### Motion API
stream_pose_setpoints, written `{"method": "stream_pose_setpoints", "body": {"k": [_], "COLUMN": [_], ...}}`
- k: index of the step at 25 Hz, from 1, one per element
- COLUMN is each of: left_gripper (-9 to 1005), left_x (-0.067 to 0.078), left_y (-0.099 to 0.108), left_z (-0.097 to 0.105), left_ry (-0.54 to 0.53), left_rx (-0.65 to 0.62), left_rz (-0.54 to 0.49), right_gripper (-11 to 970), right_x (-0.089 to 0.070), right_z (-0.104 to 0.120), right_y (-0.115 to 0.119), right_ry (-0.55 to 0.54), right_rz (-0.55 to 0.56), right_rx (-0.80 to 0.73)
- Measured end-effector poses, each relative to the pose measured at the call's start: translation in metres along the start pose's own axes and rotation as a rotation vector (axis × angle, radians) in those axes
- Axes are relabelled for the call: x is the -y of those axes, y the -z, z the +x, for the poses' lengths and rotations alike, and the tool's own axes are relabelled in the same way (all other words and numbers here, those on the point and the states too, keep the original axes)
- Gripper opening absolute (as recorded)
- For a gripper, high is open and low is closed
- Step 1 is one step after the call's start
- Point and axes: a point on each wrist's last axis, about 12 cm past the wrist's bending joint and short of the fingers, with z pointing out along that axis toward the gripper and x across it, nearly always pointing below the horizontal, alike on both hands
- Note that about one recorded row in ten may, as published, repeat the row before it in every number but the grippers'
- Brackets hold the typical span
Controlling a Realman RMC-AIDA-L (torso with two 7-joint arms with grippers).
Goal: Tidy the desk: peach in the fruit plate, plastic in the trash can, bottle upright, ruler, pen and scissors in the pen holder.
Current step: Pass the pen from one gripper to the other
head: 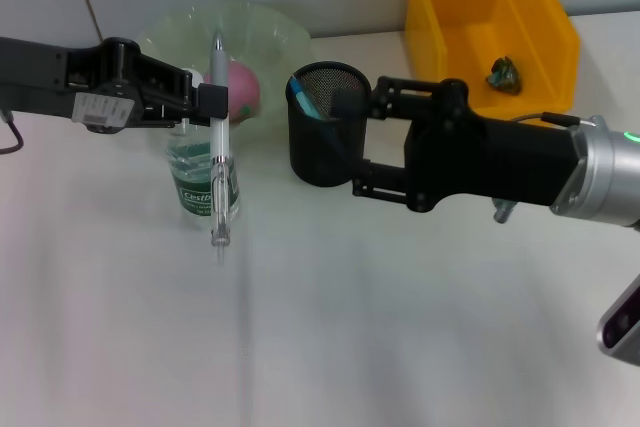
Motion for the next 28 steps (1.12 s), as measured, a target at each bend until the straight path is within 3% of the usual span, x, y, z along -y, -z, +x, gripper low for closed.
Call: {"method": "stream_pose_setpoints", "body": {"k": [17, 28], "left_gripper": [141, 142], "left_x": [-0.001, 0.001], "left_y": [-0.007, -0.015], "left_z": [-0.002, -0.003], "left_ry": [0.047, 0.051], "left_rx": [-0.005, -0.024], "left_rz": [0.026, 0.041], "right_gripper": [566, 565], "right_x": [-0.008, -0.006], "right_z": [-0.001, 0.0], "right_y": [-0.022, -0.03], "right_ry": [0.286, 0.384], "right_rz": [0.026, 0.023], "right_rx": [0.05, 0.075]}}
